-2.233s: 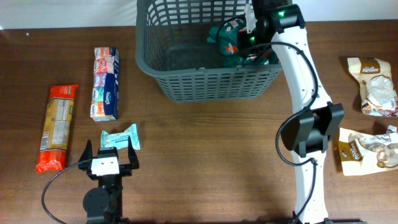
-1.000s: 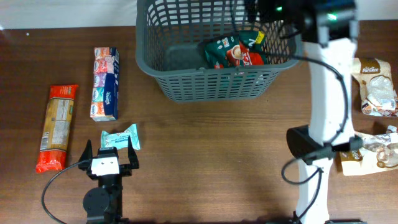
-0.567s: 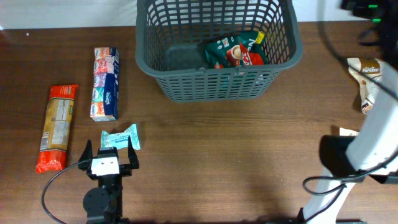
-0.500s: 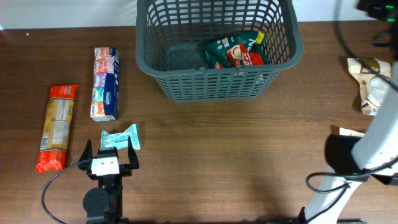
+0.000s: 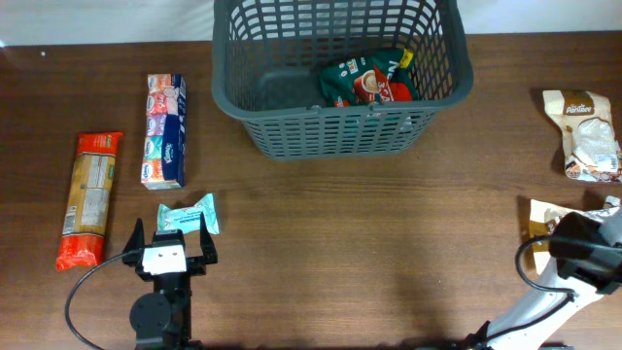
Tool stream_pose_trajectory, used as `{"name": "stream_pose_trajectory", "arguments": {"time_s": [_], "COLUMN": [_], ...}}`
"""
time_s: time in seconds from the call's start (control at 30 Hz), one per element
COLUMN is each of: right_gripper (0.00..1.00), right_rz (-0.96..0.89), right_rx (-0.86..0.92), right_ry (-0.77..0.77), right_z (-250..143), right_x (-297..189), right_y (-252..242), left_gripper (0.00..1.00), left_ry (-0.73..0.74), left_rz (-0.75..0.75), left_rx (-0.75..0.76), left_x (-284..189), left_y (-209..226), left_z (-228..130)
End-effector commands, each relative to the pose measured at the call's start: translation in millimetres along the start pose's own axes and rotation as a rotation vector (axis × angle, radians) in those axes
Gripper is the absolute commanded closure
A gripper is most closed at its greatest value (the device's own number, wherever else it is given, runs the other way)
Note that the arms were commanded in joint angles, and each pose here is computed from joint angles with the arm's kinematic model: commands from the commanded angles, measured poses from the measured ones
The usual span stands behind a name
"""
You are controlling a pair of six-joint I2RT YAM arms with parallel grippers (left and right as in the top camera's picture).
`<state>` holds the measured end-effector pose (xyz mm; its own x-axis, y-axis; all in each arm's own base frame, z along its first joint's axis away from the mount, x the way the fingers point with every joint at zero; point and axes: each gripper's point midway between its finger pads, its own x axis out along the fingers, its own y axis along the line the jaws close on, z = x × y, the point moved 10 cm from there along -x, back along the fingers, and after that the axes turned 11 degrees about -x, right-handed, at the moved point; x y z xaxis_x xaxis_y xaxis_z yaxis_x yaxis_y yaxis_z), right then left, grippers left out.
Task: Pack container
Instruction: 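Move the right gripper back toward the white rice bag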
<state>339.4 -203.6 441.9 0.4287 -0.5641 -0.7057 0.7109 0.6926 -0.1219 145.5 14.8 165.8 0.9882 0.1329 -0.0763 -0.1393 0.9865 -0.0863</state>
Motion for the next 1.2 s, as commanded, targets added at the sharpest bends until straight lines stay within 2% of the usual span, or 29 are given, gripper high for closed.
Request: {"name": "stream_pose_trajectory", "arguments": {"time_s": [0.0, 0.27, 0.5, 0.7, 0.97, 1.17], "right_gripper": [0.01, 0.01, 0.01, 0.01, 0.01, 0.01], "right_rz": [0.088, -0.057, -0.175, -0.170, -0.199, -0.085], "right_rx": [-0.142, -0.198, -0.246, -0.370, -0.208, -0.274], "right_ry": [0.089, 0.303, 0.423, 0.441, 0.414, 0.411], "right_z": [-8, -45, -82, -92, -90, -90], "right_x": [32, 109, 152, 169, 170, 178], "right_y": [16, 30, 31, 33, 33, 43], "left_gripper": [0.01, 0.01, 0.01, 0.01, 0.01, 0.01], "left_ry": [0.000, 0.000, 0.000, 0.000, 0.000, 0.000], "left_rz": [-0.005, -0.004, -0.005, -0.005, -0.005, -0.005], "left_rx": [-0.009, -0.009, -0.009, -0.009, -0.009, -0.009], "left_x": [0, 0, 0, 0, 0, 0], "left_y": [0, 0, 0, 0, 0, 0], "left_z": [-1, -1, -1, -1, -1, -1]}}
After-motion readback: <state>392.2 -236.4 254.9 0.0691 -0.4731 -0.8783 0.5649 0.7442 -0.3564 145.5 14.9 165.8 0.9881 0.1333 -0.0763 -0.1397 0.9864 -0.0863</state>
